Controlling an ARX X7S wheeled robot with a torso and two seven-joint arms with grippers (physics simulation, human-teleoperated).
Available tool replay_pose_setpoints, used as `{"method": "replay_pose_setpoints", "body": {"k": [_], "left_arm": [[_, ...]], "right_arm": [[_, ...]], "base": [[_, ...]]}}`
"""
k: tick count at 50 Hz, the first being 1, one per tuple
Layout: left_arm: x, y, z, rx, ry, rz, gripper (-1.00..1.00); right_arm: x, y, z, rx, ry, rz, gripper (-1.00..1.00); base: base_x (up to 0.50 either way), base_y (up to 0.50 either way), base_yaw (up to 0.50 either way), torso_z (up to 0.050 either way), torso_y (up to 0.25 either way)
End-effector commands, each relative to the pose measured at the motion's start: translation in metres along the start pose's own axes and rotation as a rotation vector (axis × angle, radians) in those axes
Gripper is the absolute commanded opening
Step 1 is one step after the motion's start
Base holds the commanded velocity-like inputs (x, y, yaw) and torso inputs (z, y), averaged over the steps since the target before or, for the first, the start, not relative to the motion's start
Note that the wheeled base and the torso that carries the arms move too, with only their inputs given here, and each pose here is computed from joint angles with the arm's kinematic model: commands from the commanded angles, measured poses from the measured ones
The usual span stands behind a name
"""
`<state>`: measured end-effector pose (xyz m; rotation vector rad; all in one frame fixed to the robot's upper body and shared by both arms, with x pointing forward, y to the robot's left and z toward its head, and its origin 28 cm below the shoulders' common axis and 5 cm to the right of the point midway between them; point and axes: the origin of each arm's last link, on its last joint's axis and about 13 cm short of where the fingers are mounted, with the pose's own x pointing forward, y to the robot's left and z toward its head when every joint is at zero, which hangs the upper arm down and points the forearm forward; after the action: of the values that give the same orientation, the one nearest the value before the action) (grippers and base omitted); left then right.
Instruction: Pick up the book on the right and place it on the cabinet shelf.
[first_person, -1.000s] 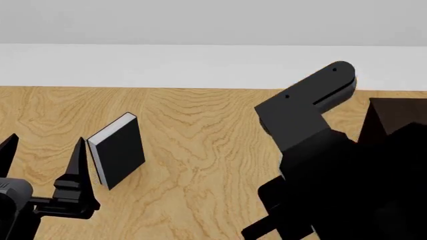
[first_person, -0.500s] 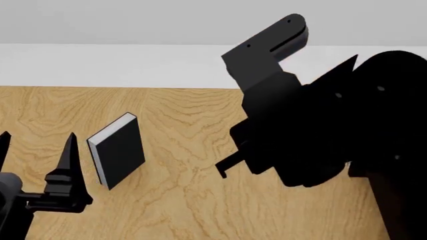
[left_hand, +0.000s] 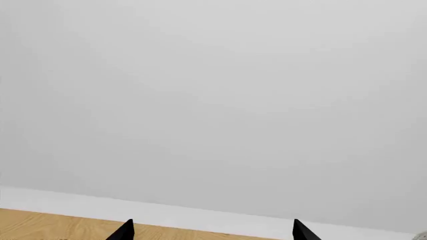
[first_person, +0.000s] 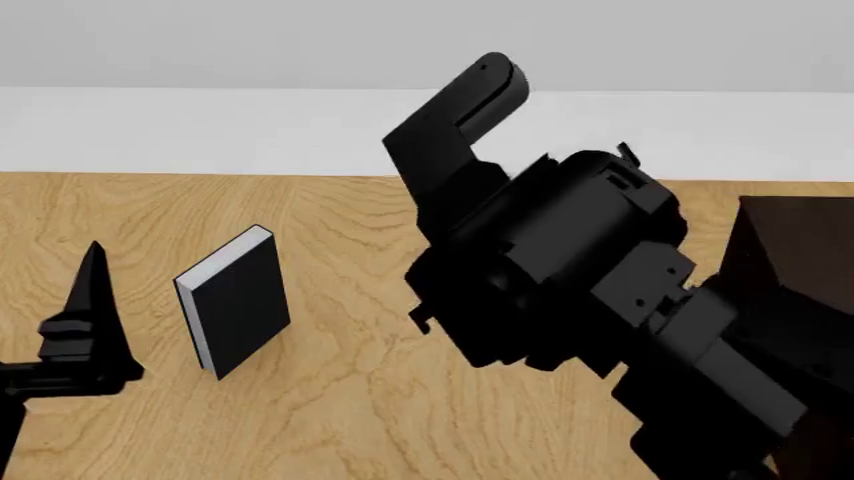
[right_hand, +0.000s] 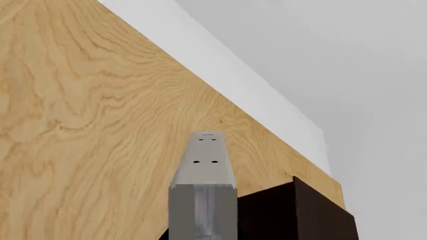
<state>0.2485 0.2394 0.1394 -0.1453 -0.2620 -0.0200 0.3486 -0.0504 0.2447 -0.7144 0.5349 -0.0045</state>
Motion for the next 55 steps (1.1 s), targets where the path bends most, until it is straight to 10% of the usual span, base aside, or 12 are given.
{"method": "replay_pose_setpoints", "body": {"k": [1, 55], "left_arm": [[0.001, 0.003, 0.001, -0.014, 0.0, 0.01, 1.0], [0.018, 0.011, -0.005, -0.031, 0.018, 0.046, 1.0]], "right_arm": [[0.019, 0.022, 0.009, -0.095, -0.075, -0.173, -1.0], [0.074, 0.082, -0.067, -0.451, 0.004, -0.518, -1.0]], "base": [[0.0, 0.0, 0.0, 0.0, 0.0], [0.0, 0.0, 0.0, 0.0, 0.001]]}}
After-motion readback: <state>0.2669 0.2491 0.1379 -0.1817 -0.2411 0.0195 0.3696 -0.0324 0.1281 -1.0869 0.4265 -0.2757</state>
